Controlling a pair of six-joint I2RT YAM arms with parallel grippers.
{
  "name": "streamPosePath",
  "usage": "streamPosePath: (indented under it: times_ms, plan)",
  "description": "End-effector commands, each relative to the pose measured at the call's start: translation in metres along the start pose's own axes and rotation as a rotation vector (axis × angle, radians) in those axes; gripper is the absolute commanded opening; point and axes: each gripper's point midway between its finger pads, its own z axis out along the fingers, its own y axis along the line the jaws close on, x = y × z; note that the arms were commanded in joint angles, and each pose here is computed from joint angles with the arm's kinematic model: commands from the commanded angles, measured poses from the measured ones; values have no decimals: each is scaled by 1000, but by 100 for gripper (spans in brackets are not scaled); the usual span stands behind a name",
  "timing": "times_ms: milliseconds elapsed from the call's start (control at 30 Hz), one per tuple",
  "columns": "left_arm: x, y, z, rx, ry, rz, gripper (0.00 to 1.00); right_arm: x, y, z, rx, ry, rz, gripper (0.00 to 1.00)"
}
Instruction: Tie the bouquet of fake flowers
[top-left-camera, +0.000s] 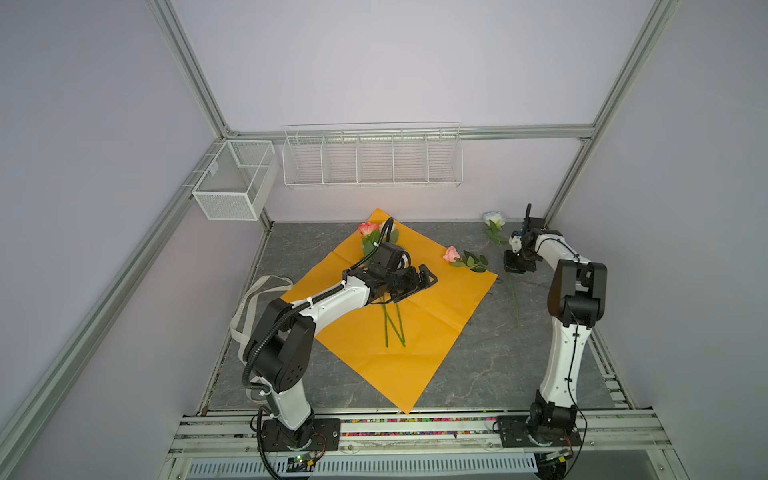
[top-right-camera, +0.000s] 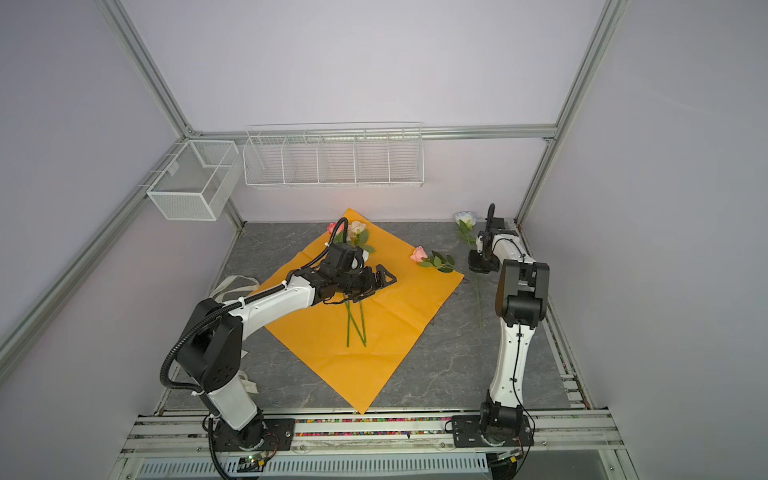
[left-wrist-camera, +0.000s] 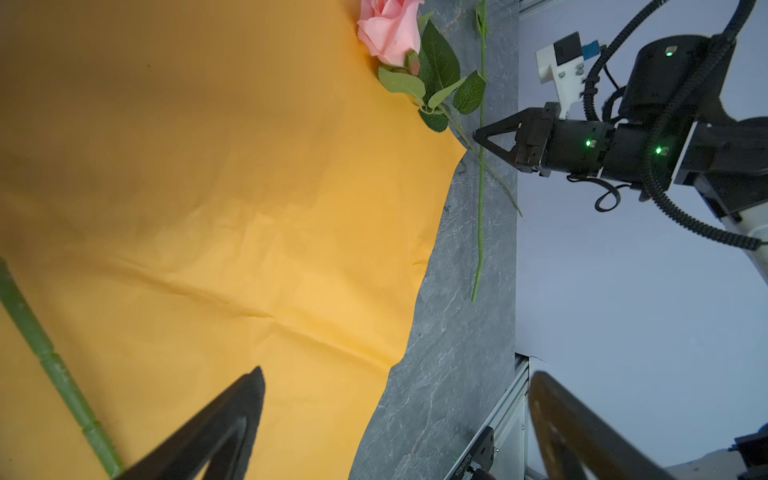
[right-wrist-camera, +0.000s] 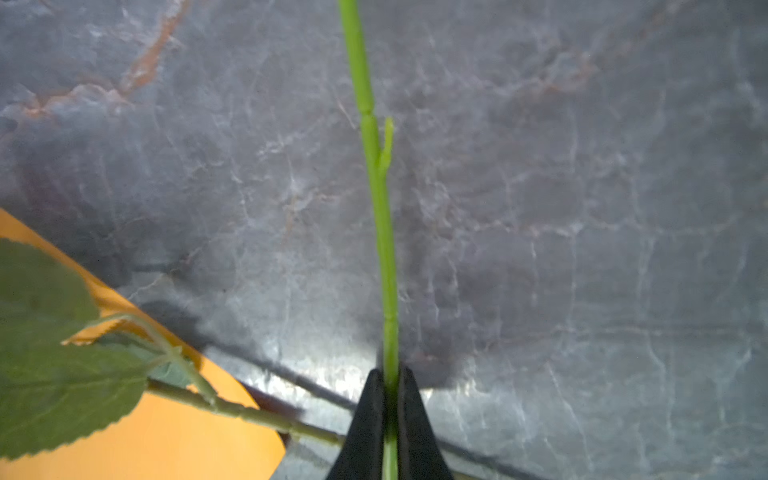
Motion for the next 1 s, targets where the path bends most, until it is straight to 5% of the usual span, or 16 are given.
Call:
streamPosePath:
  times_ms: [0,267,633,967]
  plan:
    - [-2,-10,-16,4,-35,35,99,-16,28,-40,-114,-126,58,7]
    - [-22,16,-74,-184,-235,59,99,-6,88,-95,-328,-202,106,7]
    - [-30,92,-190,-348,-501,-84,99,43,249,-87,-525,-125,38,7]
    - [-6,112,-200,-344,-490,-147,99,75,354,-44,-531,-33,-47,8]
